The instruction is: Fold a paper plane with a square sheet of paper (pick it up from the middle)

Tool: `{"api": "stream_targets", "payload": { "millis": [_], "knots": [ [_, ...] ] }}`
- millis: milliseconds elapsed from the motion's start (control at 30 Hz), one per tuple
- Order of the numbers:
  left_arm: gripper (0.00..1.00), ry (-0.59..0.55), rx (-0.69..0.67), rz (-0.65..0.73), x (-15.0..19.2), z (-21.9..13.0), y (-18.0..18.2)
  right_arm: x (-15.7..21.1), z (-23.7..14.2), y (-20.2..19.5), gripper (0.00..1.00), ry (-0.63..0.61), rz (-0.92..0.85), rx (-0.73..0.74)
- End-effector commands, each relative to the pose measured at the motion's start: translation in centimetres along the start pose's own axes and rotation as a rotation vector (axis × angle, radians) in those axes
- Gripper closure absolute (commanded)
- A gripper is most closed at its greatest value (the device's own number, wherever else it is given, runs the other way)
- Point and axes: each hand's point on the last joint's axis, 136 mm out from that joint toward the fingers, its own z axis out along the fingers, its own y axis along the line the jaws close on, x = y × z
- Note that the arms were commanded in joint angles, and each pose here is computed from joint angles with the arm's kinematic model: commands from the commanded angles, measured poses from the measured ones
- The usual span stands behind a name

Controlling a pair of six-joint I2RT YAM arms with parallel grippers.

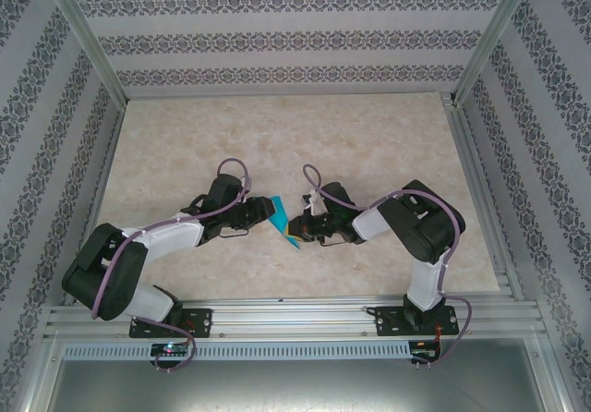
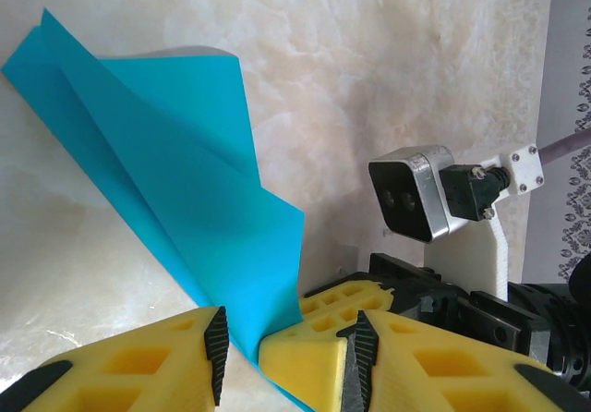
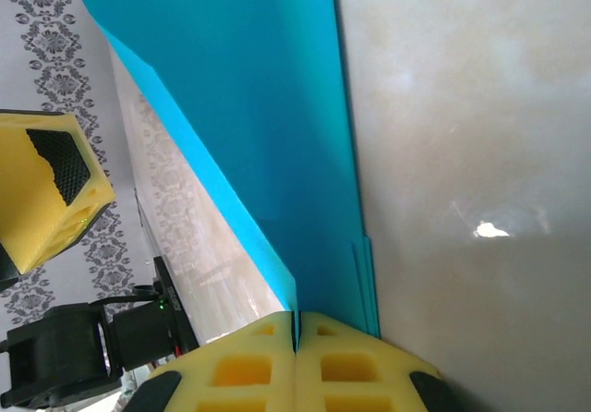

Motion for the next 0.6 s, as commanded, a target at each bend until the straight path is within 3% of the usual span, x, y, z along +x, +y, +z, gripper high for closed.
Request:
{"api": "stream_targets", "payload": {
  "millis": [0, 567],
  "knots": [
    [0.56, -0.005, -0.01, 0.002, -0.1, -0.3, -0.5, 0.4, -0.1, -4.9, 0.98, -0.041, 0.065, 0.196],
    [0.55, 0.002, 0.045, -0.007, -0.3, 0.4, -1.5, 0.5, -0.7, -4.7, 0.99, -0.038, 0.083, 0.256]
  ]
}}
